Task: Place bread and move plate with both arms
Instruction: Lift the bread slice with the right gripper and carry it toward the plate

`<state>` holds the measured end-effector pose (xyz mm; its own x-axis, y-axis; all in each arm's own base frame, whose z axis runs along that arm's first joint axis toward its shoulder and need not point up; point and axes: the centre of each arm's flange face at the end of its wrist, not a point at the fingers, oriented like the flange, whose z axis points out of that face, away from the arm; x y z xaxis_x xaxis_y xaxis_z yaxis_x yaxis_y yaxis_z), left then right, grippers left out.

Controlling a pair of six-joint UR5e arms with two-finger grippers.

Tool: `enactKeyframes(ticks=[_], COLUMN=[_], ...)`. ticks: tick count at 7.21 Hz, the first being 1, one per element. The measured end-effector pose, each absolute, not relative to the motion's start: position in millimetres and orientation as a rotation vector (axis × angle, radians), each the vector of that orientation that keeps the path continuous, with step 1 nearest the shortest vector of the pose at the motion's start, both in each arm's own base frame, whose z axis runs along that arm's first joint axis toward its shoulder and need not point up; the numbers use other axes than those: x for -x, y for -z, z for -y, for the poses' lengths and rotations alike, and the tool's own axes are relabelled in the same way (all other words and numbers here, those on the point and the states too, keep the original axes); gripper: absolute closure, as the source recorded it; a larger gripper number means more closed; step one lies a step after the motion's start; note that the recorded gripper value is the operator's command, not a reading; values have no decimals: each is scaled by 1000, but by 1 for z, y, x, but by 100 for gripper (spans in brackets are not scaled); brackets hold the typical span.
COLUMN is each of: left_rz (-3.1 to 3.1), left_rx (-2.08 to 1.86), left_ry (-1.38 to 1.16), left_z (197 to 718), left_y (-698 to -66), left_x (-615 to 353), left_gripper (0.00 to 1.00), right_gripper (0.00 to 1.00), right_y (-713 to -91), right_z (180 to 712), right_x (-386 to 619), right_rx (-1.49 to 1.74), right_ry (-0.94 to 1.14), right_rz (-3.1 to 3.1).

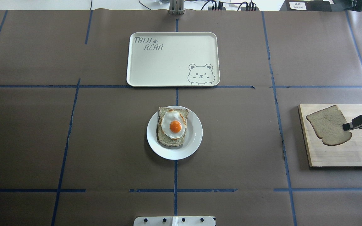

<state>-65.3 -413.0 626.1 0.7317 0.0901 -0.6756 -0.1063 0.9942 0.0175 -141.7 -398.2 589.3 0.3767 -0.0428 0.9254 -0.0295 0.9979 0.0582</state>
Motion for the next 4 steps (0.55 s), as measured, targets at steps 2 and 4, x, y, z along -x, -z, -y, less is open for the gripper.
enactKeyframes(ticks=[2,4], left_rz=[-742,-742], left_rx=[23,23], left_ry=[-109,-109], left_z=[413,413], left_y=[-626,-626], left_x=[65,65], left_gripper=[0,0], right_gripper=[100,100], right_y=[-530,-459], right_z=[434,468], right_x=[158,192], right_rx=[-65,-45], right_ry=[-35,-73], right_rz=[1265,1346])
